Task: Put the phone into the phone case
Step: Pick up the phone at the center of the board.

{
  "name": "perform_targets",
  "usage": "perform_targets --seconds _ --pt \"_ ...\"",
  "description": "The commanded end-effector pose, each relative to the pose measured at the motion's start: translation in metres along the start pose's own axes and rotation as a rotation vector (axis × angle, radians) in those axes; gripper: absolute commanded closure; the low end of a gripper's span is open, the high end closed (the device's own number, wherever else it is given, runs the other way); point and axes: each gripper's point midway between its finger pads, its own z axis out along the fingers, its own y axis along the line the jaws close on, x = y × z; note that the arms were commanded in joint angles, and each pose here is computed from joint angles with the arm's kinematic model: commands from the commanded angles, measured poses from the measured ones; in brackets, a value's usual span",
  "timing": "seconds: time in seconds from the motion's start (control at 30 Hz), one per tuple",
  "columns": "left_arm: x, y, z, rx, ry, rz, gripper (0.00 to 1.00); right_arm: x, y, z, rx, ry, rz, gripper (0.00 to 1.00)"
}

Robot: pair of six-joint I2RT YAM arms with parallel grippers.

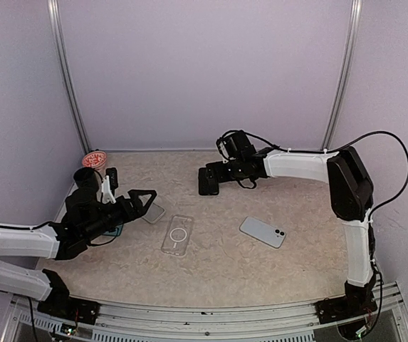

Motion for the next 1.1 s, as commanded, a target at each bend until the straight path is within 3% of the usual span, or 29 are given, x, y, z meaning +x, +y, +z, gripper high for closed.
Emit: perform_targets --seconds 0.0,0.33,0.6,1.07 --pt "0.007 -0.007 0.003 0.031 0.041 0.037 0.01 -0.011 0.009 -0.041 -0.064 -0.032 -0.062 0.01" --pt "0.023 -0.004 0.007 0.03 0.126 0.084 0.01 0.048 0.008 -0.087 -0.172 0.089 -0.117 0.01" --pt "0.047 -0.003 0.016 0.069 0.229 0.106 0.01 0.087 -0.017 -0.108 -0.091 0.211 -0.201 0.01" --pt "0.059 -0.009 0.028 0.118 0.273 0.088 0.01 0.155 -0.037 -0.101 -0.119 0.484 -0.561 0.01"
